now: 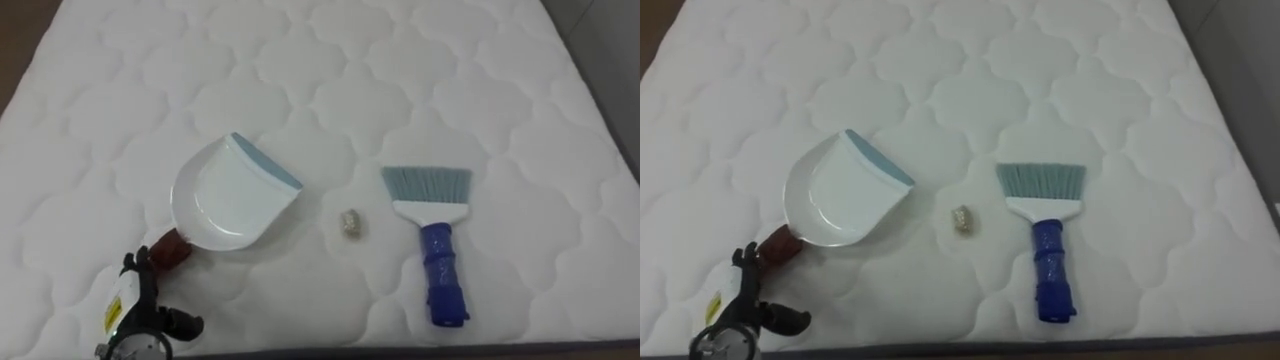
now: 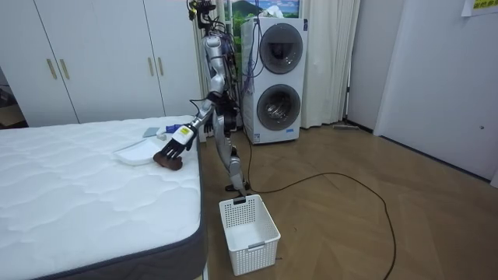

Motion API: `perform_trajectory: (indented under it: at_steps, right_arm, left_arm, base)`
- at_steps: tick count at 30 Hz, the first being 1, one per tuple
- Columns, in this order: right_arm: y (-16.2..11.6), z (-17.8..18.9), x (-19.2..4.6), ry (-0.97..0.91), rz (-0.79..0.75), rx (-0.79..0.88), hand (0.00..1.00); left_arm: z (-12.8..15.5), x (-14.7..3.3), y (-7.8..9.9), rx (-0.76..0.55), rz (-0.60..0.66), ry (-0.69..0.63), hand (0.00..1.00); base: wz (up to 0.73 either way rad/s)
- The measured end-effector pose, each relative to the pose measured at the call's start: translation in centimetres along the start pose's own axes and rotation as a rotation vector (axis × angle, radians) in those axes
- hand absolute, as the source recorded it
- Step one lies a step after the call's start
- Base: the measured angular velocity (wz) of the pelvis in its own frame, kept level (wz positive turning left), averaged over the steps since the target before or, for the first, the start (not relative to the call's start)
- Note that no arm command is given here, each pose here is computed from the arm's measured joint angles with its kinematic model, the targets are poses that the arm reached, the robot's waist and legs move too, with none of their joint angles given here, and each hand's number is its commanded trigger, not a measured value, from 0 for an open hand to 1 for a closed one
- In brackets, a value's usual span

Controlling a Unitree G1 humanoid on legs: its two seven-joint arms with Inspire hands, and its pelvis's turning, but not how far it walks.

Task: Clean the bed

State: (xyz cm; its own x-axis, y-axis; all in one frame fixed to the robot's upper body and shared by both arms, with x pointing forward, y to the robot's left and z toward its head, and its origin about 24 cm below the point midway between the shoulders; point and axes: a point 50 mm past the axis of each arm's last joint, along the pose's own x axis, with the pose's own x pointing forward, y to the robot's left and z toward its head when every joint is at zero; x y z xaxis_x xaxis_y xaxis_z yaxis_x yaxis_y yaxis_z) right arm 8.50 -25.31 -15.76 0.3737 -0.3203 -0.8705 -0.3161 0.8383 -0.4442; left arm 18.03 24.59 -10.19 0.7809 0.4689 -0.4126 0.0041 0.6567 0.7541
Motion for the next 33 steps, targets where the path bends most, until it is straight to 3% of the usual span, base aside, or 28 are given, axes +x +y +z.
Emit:
perform_trajectory:
  at_steps: [10, 19, 23, 28, 33]
  right_arm:
    - [-1.5, -1.4, 0.0, 0.052, -0.042, -0.012, 0.0]
    - [-1.6, -1.4, 0.0, 0.052, -0.053, -0.019, 0.0]
    - [-2.0, 0.2, 0.3, 0.008, -0.084, -0.06, 0.0]
    - [-1.2, 0.4, 0.3, 0.007, -0.027, -0.123, 0.0]
    - [-1.3, 1.0, 0.4, -0.005, -0.017, -0.116, 0.0]
  left_arm:
    - [1.5, 1.7, 2.4, 0.027, 0.091, -0.063, 0.0]
    - [2.0, 2.1, 2.4, 0.062, 0.088, -0.074, 0.0]
    - [2.3, 2.5, 2.0, 0.072, 0.077, -0.056, 0.0]
    - [5.0, 3.8, 2.6, 0.063, 0.085, -0.126, 0.0]
    - [4.2, 3.4, 1.7, 0.101, 0.008, -0.1, 0.0]
  base:
    - [0.01]
    - [-0.07]
    - [-0.13]
    - [0.25]
    - [-0.08]
